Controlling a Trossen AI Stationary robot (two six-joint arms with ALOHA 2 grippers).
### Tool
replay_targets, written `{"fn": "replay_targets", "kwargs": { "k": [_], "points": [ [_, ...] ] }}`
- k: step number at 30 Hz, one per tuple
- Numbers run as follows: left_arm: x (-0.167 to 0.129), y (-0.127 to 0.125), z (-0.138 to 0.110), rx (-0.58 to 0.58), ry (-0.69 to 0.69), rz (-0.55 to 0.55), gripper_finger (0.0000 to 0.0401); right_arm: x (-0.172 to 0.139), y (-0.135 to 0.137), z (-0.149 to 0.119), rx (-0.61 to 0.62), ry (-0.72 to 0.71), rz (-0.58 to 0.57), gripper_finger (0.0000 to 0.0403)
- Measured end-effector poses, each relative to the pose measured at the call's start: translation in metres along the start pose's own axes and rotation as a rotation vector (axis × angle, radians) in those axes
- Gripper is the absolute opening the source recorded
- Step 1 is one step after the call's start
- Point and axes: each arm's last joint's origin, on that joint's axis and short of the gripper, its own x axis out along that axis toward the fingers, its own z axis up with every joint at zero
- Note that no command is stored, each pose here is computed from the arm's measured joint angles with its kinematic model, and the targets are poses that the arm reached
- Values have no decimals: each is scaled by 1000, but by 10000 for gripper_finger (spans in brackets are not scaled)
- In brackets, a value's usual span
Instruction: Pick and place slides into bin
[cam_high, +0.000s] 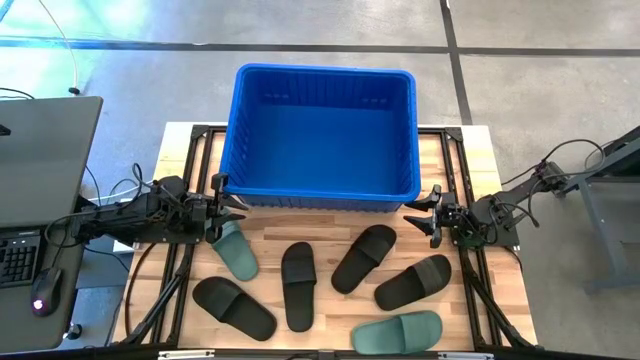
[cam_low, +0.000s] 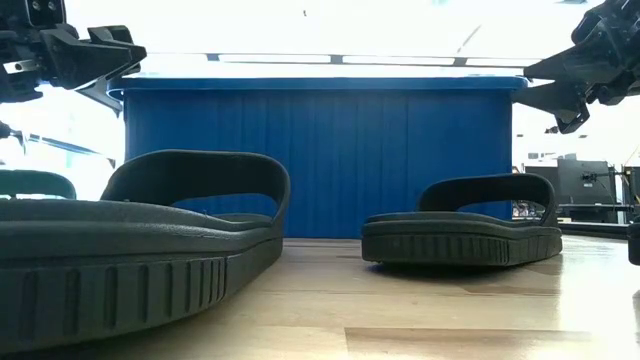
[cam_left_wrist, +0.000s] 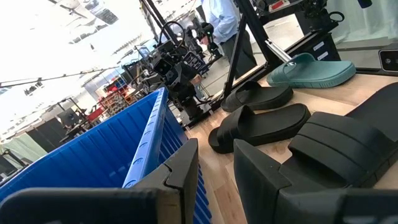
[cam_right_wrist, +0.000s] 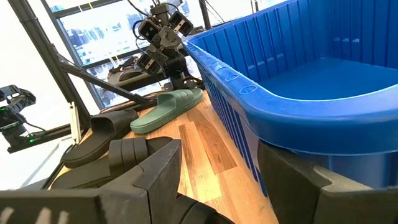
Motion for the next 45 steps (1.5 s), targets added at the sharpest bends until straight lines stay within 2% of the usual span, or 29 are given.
{"fn": "replay_targets", "kwargs": {
  "k": [45],
  "points": [
    [0,0,0,23,-4,6,90,0,0,0,0,0,0,201]
  ]
}}
